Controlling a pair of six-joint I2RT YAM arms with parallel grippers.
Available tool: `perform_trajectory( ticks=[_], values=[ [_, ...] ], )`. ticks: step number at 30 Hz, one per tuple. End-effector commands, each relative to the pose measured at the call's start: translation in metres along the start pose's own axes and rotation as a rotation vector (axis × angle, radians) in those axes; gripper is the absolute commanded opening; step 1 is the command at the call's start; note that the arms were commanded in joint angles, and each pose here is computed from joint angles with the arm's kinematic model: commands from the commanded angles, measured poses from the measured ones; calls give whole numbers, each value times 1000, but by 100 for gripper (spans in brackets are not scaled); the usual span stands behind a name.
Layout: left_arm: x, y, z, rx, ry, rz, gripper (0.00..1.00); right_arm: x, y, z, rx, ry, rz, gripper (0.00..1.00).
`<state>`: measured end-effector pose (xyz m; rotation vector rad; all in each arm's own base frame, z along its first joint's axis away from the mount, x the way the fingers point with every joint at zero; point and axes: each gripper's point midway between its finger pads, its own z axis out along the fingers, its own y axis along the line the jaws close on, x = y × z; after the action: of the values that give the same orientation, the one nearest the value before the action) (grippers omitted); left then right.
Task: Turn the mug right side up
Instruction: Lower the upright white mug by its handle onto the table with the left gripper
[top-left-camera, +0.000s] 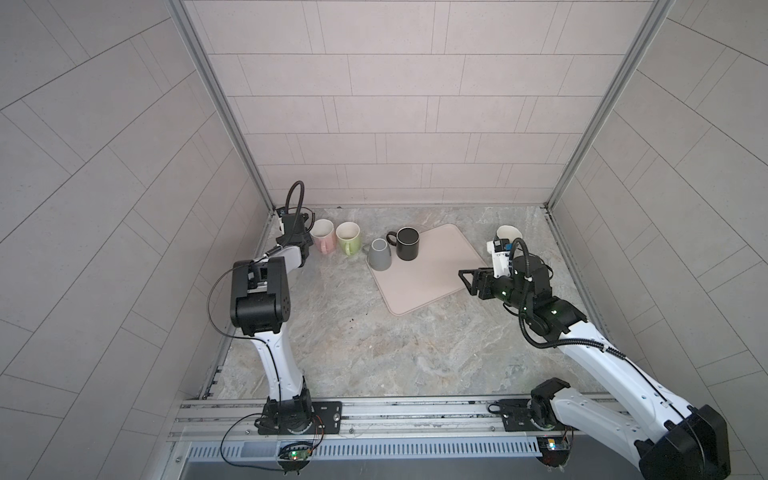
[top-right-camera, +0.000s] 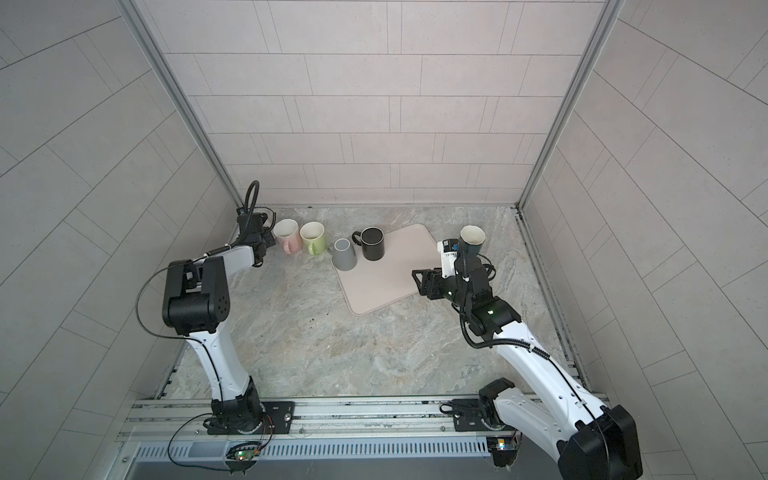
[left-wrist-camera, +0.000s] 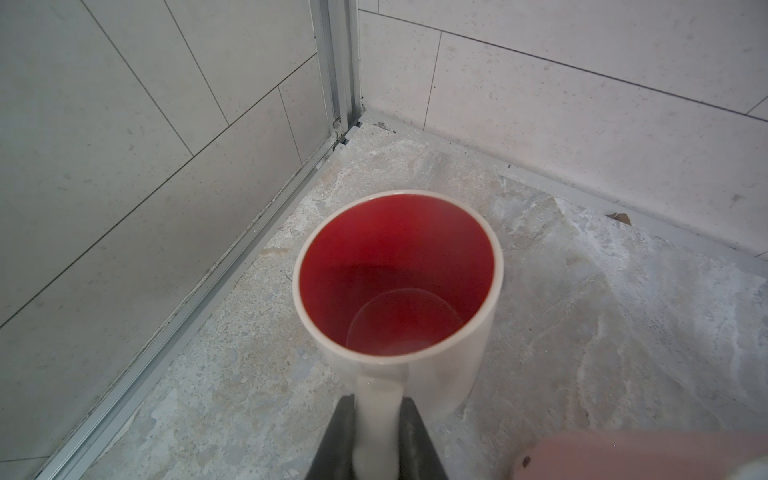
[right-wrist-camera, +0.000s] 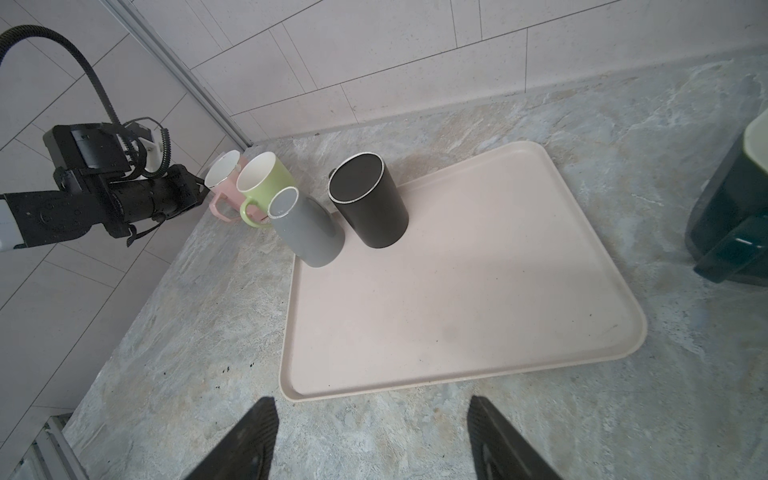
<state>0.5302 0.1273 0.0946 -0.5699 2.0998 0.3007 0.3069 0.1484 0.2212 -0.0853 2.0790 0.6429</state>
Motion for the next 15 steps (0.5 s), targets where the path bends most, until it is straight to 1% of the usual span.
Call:
perform_trajectory(
  ticks=[1,4,6,7,9,10,11,13,14,15],
  values=[
    [19,10,9,-37,42,3,0,-13,5,-4,-5,-31,-21,73],
    [17,12,7,-41,36,1,0,-11,5,-4,-5,-31,-14,74],
    [15,12,5,-42,33,-2,12,-12,5,-4,-7,-33,-11,74],
    [15,11,4,-43,33,-2,16,-11,4,-4,-5,-31,-10,74],
    [14,11,3,-42,29,-3,20,-11,5,-4,-7,-30,-10,74],
    [14,12,3,-45,29,-4,27,-12,5,-4,-7,-31,-12,74],
    [15,12,2,-46,31,-5,29,-13,6,-5,-7,-34,-15,74],
    [15,11,1,-48,32,-2,28,-14,6,-6,-5,-37,-17,74],
    [15,12,1,-55,33,3,30,-14,6,-7,-6,-40,-19,74],
    [14,12,0,-62,31,9,36,-15,6,-7,-8,-41,-20,74]
  ],
)
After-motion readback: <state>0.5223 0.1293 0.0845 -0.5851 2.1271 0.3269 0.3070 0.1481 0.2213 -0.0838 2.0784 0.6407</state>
